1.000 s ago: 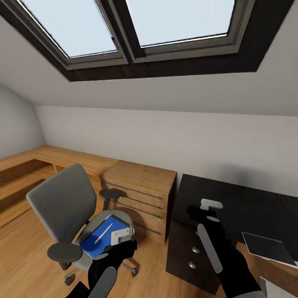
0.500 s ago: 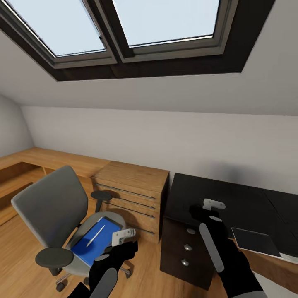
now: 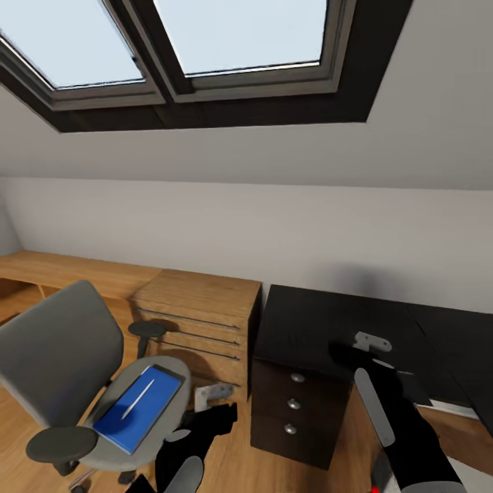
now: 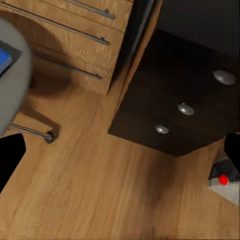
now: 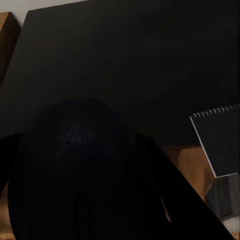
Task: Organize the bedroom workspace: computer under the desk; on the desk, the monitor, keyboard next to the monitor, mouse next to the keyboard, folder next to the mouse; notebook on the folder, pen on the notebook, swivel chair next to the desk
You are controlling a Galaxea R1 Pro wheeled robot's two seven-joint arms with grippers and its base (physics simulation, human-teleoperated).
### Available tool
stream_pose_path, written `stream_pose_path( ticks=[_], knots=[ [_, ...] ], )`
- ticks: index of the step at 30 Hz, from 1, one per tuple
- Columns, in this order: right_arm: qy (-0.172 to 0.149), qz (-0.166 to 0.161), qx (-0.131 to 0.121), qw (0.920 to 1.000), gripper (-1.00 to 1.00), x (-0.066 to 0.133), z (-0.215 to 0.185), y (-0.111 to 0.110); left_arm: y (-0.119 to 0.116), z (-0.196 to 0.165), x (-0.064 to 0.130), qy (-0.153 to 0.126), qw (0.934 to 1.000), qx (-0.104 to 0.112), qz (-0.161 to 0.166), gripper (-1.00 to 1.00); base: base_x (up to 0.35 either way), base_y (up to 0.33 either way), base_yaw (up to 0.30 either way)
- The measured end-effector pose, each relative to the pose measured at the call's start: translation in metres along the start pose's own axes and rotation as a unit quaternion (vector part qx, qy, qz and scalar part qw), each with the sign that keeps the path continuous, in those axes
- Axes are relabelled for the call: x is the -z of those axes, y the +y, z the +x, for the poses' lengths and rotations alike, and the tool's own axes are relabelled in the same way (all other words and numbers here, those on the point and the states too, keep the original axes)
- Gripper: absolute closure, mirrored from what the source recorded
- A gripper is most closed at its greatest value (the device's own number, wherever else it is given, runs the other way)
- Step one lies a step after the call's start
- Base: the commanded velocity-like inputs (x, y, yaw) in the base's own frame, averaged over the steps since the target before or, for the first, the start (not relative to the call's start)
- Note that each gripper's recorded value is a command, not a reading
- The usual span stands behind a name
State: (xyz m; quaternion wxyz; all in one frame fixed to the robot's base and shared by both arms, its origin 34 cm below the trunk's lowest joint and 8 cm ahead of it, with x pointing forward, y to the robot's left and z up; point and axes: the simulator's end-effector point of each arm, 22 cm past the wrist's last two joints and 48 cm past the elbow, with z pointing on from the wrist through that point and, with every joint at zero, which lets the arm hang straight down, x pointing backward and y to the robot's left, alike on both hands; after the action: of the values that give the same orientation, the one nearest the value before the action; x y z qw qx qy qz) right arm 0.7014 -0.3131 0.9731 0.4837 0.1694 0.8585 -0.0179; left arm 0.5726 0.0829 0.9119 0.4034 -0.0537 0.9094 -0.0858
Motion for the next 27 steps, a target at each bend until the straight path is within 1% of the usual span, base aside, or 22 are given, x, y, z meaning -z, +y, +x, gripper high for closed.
stream_pose_path(
  ticks=[2,3,5,8,12,24,26,27],
  knots=[
    [0.013,-0.003,-0.001,0.9999,1.00,-0.005,0.010,-0.003,-0.019,0.006,0.005,-0.011,0.9998,-0.009,0.016,-1.00,0.000,0.000,-0.296],
    [0.015,-0.003,-0.001,0.9999,1.00,-0.006,0.012,-0.004,-0.023,0.006,0.006,-0.015,0.9997,-0.009,0.019,-1.00,0.000,0.000,-0.297],
    [0.019,-0.004,-0.002,0.9998,1.00,-0.008,0.016,-0.005,-0.032,0.004,0.009,-0.032,0.9992,-0.001,0.026,-1.00,0.000,0.000,-0.297],
    [0.021,-0.002,-0.004,0.9998,1.00,-0.009,0.016,-0.009,-0.035,0.003,0.011,-0.041,0.9988,0.005,0.027,-1.00,0.000,0.000,-0.297],
    [0.020,0.007,-0.008,0.9997,1.00,-0.011,0.014,-0.020,-0.037,0.002,0.012,-0.046,0.9985,0.009,0.027,-1.00,0.000,0.000,-0.297],
    [0.019,0.011,-0.010,0.9997,1.00,-0.011,0.013,-0.025,-0.037,0.002,0.012,-0.046,0.9985,0.011,0.028,-1.00,0.000,0.000,-0.297],
    [0.018,0.014,-0.007,0.9997,1.00,-0.012,0.011,-0.029,-0.037,0.002,0.012,-0.046,0.9985,0.011,0.028,-1.00,0.000,0.000,-0.297],
    [0.016,0.018,-0.005,0.9997,1.00,-0.012,0.009,-0.035,-0.037,0.003,0.012,-0.046,0.9985,0.011,0.028,-1.00,0.000,-0.007,-0.297]
  ],
)
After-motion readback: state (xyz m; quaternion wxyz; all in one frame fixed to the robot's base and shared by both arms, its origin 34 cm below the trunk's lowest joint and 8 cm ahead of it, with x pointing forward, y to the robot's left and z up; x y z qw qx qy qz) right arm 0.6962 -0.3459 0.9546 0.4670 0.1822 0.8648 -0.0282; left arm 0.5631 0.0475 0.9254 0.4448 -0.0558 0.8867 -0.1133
